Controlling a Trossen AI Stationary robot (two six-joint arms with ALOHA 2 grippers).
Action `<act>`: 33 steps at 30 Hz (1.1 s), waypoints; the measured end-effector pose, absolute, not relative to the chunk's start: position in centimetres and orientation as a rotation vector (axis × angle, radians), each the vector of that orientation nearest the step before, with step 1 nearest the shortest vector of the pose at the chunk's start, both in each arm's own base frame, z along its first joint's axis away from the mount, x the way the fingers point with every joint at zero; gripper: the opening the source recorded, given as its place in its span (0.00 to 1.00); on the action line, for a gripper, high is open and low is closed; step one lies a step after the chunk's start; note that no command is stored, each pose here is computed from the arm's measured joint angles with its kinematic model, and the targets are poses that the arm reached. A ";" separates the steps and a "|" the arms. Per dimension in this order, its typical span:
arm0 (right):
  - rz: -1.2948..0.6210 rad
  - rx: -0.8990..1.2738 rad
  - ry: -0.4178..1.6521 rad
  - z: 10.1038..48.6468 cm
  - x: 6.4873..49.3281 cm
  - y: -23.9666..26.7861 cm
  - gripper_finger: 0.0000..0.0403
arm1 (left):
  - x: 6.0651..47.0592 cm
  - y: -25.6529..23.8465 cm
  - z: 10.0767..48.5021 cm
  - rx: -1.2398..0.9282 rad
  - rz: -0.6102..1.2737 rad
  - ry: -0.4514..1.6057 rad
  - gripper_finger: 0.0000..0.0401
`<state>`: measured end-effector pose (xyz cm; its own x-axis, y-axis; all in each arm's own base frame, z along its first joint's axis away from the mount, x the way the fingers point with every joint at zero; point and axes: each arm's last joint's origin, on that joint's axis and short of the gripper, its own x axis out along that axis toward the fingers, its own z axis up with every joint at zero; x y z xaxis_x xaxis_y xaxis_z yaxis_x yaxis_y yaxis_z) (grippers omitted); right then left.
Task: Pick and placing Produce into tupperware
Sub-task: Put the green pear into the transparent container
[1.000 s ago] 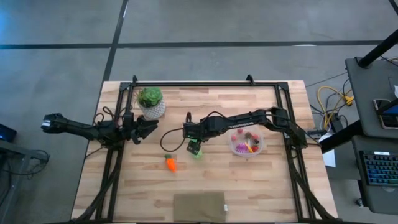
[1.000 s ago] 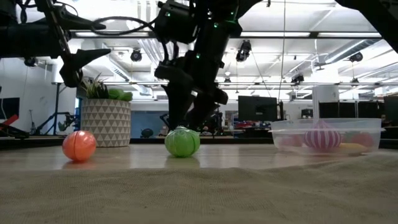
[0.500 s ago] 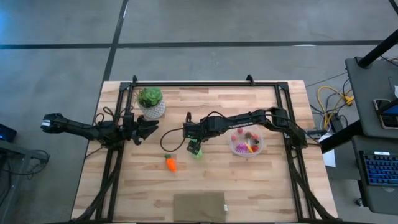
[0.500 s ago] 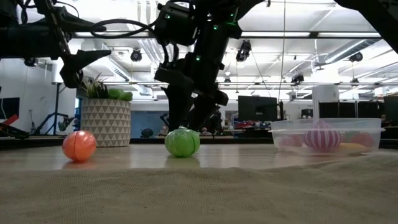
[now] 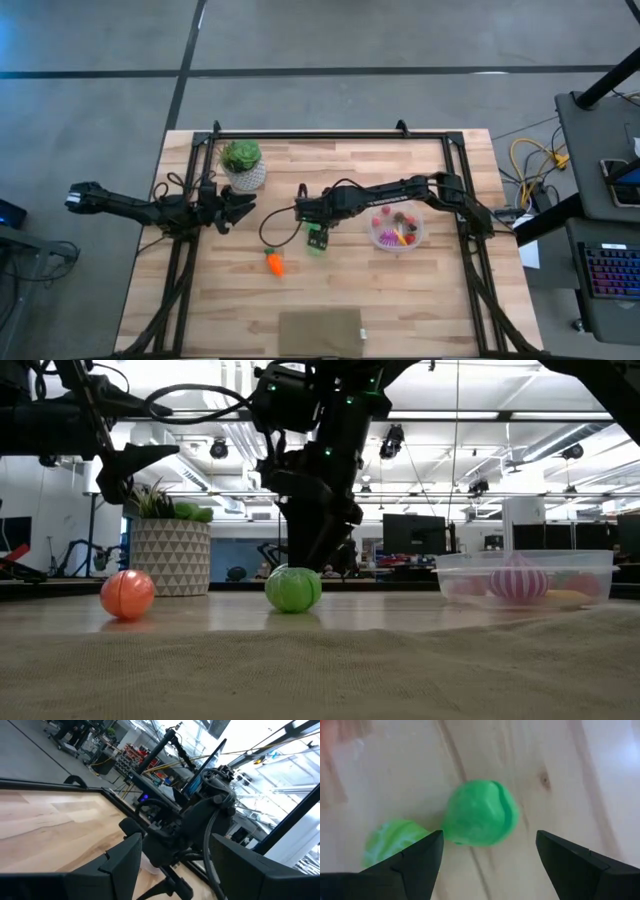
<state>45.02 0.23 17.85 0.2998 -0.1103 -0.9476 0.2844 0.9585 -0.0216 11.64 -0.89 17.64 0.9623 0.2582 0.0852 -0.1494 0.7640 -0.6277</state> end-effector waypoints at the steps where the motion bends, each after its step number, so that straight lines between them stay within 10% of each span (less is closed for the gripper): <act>1: -0.267 0.193 1.235 17.9 45.1 0.2 0.77 | 11.6 -0.9 17.6 -0.666 0.225 -0.170 0.54; 33: -0.407 0.469 1.187 14.3 46.6 -0.1 0.68 | 11.6 -0.8 17.6 -0.673 0.237 -0.177 0.54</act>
